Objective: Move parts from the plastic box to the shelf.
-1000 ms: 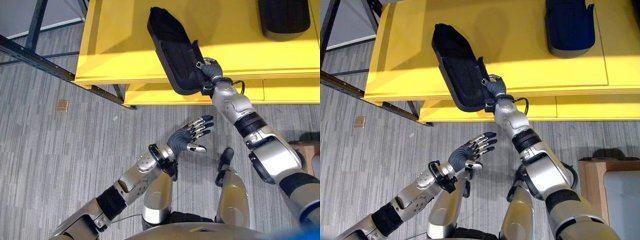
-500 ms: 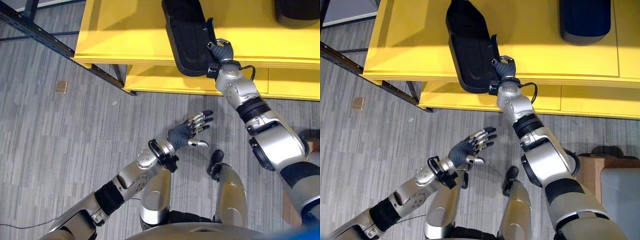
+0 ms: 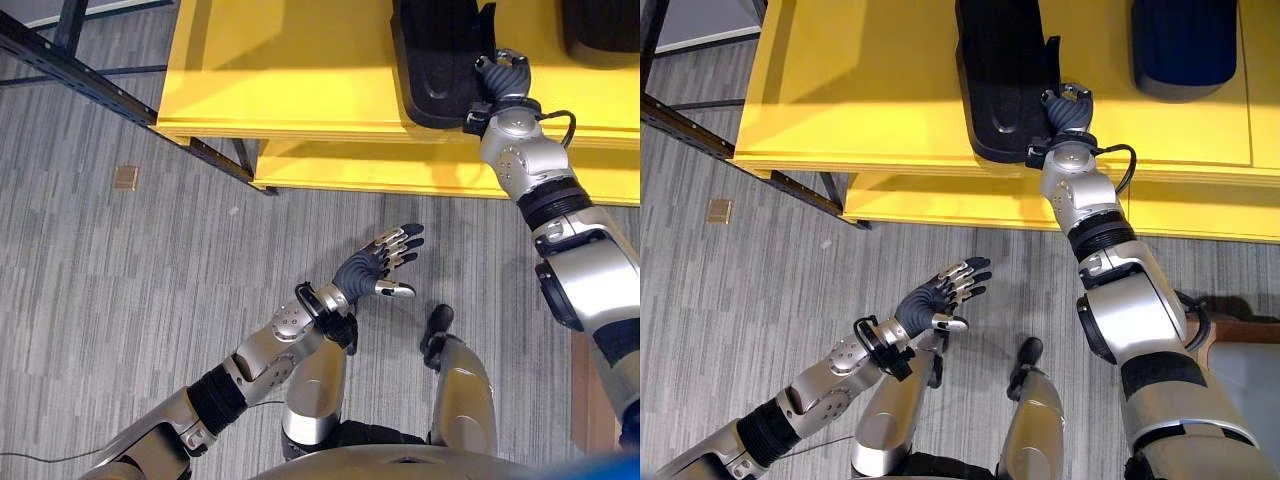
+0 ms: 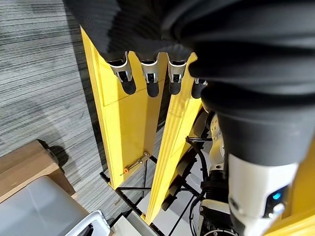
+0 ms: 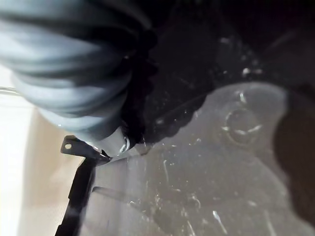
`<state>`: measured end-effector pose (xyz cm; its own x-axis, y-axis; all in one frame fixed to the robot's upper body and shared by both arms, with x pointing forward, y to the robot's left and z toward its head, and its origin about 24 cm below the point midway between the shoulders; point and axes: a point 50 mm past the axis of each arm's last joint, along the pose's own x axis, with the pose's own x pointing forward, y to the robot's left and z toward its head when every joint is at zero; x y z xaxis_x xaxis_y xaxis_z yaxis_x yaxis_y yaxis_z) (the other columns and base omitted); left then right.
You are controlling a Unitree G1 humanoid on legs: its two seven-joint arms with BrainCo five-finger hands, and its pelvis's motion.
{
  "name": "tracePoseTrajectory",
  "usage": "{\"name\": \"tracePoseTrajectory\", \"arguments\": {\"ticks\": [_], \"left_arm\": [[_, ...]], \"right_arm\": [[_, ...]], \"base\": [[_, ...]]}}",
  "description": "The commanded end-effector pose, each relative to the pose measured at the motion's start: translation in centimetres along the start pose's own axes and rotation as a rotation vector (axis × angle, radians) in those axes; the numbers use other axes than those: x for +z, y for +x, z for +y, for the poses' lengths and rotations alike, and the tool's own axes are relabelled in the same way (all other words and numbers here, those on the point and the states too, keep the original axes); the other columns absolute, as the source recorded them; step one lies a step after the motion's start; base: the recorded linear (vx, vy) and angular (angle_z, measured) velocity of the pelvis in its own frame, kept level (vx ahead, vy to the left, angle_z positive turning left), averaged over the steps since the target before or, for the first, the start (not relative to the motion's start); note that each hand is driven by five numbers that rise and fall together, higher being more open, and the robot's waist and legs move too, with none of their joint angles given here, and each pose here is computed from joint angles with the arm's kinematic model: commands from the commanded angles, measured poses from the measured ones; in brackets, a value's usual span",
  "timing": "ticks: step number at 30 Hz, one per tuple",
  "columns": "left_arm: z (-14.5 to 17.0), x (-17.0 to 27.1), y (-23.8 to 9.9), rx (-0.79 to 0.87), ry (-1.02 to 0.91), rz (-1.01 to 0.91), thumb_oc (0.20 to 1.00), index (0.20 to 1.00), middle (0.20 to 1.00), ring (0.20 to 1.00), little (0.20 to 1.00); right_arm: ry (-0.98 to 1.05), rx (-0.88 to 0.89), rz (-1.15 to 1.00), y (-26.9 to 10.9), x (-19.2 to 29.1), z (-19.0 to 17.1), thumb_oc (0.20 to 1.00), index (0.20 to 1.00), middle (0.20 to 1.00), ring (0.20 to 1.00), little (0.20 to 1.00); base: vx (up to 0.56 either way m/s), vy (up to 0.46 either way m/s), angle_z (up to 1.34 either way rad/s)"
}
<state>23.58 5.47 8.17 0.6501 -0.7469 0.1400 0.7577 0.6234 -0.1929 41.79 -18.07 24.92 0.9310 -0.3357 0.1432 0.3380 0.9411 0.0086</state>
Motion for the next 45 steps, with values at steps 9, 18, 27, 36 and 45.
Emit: {"name": "tracePoseTrajectory", "arguments": {"ticks": [9, 18, 27, 36, 45], "left_arm": [[-1.7, 1.3, 0.1, -0.054, -0.011, -0.095, 1.0, 1.0, 1.0, 1.0, 1.0], [-1.5, 1.3, 0.5, -0.018, -0.036, -0.084, 1.0, 1.0, 1.0, 1.0, 1.0], [-1.4, 1.0, 0.3, -0.007, -0.085, -0.065, 1.0, 1.0, 1.0, 1.0, 1.0], [-0.9, 0.5, 0.1, 0.034, -0.132, -0.049, 1.0, 1.0, 1.0, 1.0, 1.0], [-0.6, 0.0, -0.6, 0.019, -0.137, -0.019, 1.0, 1.0, 1.0, 1.0, 1.0]], "right_arm": [[0.059, 0.001, -0.221, 0.2, 8.5, 0.5, 0.2, 0.2, 0.2, 0.2, 0.2], [0.076, -0.036, -0.213, 0.2, 8.4, 0.9, 0.2, 0.2, 0.2, 0.2, 0.2], [0.07, -0.074, -0.217, 0.4, 8.3, 0.2, 0.2, 0.2, 0.2, 0.2, 0.2], [0.03, -0.103, -0.228, 0.4, 8.5, 0.1, 0.2, 0.2, 0.2, 0.2, 0.2], [0.042, -0.16, -0.194, 0.7, 8.1, -0.6, 0.2, 0.2, 0.2, 0.2, 0.2]], "base": [[0.02, 0.004, 0.0], [0.02, 0.015, 0.0], [0.04, 0.009, 0.01], [0.03, 0.008, 0.02], [0.03, -0.029, 0.09]]}}
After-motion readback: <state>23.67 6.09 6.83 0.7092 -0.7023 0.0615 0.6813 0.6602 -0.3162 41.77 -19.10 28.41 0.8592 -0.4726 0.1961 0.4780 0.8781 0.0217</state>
